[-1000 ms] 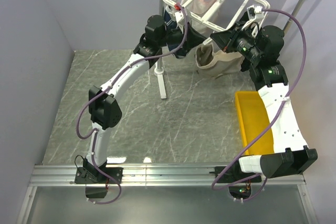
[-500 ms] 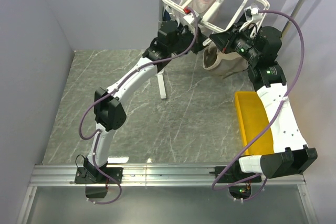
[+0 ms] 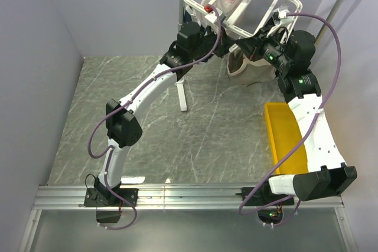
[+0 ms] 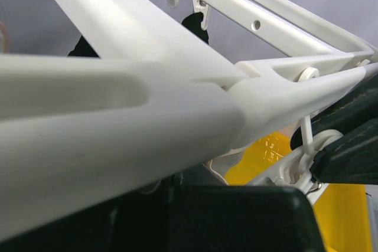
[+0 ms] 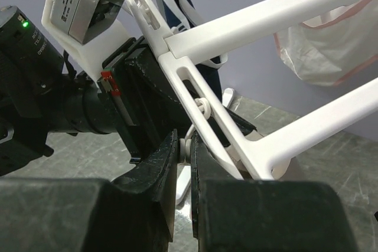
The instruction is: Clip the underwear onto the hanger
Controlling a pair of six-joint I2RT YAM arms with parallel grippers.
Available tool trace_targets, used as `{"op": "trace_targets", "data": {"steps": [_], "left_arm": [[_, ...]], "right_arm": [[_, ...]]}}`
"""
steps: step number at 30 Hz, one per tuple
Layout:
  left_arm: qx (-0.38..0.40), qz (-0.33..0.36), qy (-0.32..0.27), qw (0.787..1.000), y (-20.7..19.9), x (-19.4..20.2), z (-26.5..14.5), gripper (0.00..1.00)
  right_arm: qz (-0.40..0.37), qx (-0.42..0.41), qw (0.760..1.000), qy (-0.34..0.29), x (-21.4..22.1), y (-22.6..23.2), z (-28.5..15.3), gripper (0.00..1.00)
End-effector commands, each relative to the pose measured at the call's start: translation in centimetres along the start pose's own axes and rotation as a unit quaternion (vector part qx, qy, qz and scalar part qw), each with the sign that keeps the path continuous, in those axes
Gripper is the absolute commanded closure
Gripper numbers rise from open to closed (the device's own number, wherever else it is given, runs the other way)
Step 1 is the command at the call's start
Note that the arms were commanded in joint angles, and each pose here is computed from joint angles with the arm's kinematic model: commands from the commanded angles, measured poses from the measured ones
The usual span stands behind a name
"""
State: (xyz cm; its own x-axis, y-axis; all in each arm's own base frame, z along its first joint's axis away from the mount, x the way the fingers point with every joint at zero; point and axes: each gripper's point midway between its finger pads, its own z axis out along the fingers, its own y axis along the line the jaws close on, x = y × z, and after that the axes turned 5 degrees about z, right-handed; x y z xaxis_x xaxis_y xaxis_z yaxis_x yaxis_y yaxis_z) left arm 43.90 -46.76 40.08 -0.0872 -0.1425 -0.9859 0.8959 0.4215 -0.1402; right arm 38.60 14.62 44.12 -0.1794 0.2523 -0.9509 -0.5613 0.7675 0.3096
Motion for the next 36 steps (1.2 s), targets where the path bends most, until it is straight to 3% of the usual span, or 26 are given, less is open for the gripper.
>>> {"op": "trace_targets", "data": {"steps": [1, 14, 36], "left_arm": [[0.006, 0.004, -0.066, 0.998, -1.3, -5.8, -0.7, 0.99], [0.006, -0.075, -0.1, 0.992, -2.0, -8.1, -0.9, 1.0], [-0.016, -0.127, -0.14, 0.982, -1.9, -9.9, -0.9, 0.99]], "right_arm": [[0.009, -0.042, 0.998, 0.044, 2.5, 2.0, -0.3, 1.0], [-0.011, 0.006, 0.999, 0.039, 3.3, 0.4, 0.3, 1.0], [-0.01, 0.045, 0.998, 0.047, 5.7, -0.9, 1.8, 1.0]]}}
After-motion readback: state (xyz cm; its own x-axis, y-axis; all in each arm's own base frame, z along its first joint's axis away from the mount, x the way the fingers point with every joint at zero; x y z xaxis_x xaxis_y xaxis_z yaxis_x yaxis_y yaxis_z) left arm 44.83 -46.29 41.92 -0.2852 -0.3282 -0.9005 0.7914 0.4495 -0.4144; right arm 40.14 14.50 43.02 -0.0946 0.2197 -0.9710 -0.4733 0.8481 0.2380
